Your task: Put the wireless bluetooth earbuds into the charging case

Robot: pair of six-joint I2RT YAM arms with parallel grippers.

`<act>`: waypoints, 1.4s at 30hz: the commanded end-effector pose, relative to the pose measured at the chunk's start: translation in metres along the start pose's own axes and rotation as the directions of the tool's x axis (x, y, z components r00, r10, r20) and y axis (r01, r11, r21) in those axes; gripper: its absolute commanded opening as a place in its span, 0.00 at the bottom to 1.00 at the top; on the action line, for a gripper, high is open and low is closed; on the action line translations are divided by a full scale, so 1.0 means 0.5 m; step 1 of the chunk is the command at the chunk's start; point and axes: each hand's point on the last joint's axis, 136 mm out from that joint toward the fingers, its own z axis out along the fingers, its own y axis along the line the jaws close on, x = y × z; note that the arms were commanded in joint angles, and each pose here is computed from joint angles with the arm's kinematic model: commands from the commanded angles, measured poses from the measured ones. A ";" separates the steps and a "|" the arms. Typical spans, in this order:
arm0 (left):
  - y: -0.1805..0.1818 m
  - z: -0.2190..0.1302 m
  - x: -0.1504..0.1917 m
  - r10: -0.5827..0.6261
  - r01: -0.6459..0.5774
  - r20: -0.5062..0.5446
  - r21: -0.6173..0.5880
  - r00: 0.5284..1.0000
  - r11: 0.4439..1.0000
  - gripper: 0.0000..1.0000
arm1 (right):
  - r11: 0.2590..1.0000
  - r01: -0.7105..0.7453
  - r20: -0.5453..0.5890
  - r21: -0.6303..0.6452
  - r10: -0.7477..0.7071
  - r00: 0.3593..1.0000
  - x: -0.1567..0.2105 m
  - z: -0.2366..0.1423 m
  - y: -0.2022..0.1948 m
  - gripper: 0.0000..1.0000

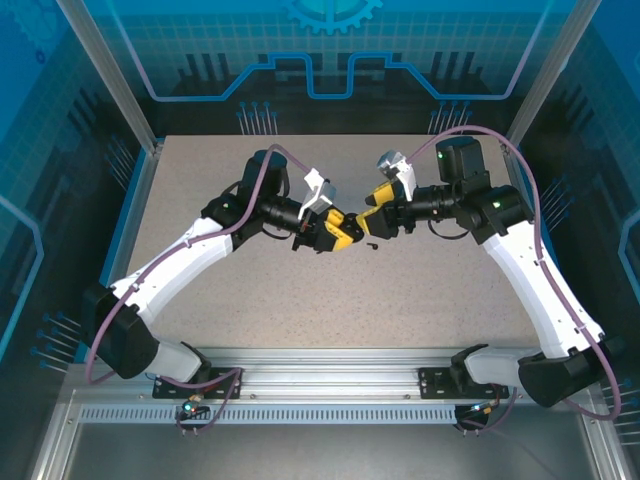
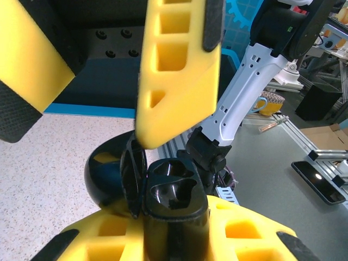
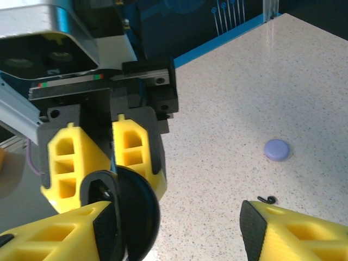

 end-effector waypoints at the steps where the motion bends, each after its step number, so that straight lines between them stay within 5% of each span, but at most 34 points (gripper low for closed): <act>1: -0.015 -0.003 -0.034 0.054 -0.054 0.024 -0.001 0.998 0.999 0.04 | 0.998 0.056 0.048 -0.042 -0.054 0.997 -0.021 -0.023 0.034 0.65; 9: 0.004 -0.001 -0.028 0.036 -0.036 0.018 -0.038 0.999 0.999 0.04 | 0.998 0.064 0.050 -0.024 -0.063 0.997 -0.019 -0.028 0.034 0.66; 16: 0.029 0.001 -0.004 0.029 -0.027 0.013 -0.095 1.000 0.995 0.03 | 0.967 -0.041 0.090 0.251 0.018 0.996 -0.017 -0.049 -0.073 0.67; 22: 0.053 0.002 0.016 0.021 -0.016 0.033 -0.133 0.999 0.991 0.03 | 0.864 -0.196 0.074 0.463 0.183 0.980 0.035 -0.071 -0.187 0.68; 29: 0.066 0.003 0.031 0.004 0.003 0.046 -0.158 0.999 0.987 0.03 | 0.748 -0.322 -0.008 0.581 0.401 0.916 0.148 -0.035 -0.291 0.67; 42: 0.076 -0.011 0.052 -0.027 0.042 0.078 -0.198 0.997 0.979 0.03 | 0.640 -0.479 -0.154 0.601 0.681 0.716 0.353 0.099 -0.393 0.59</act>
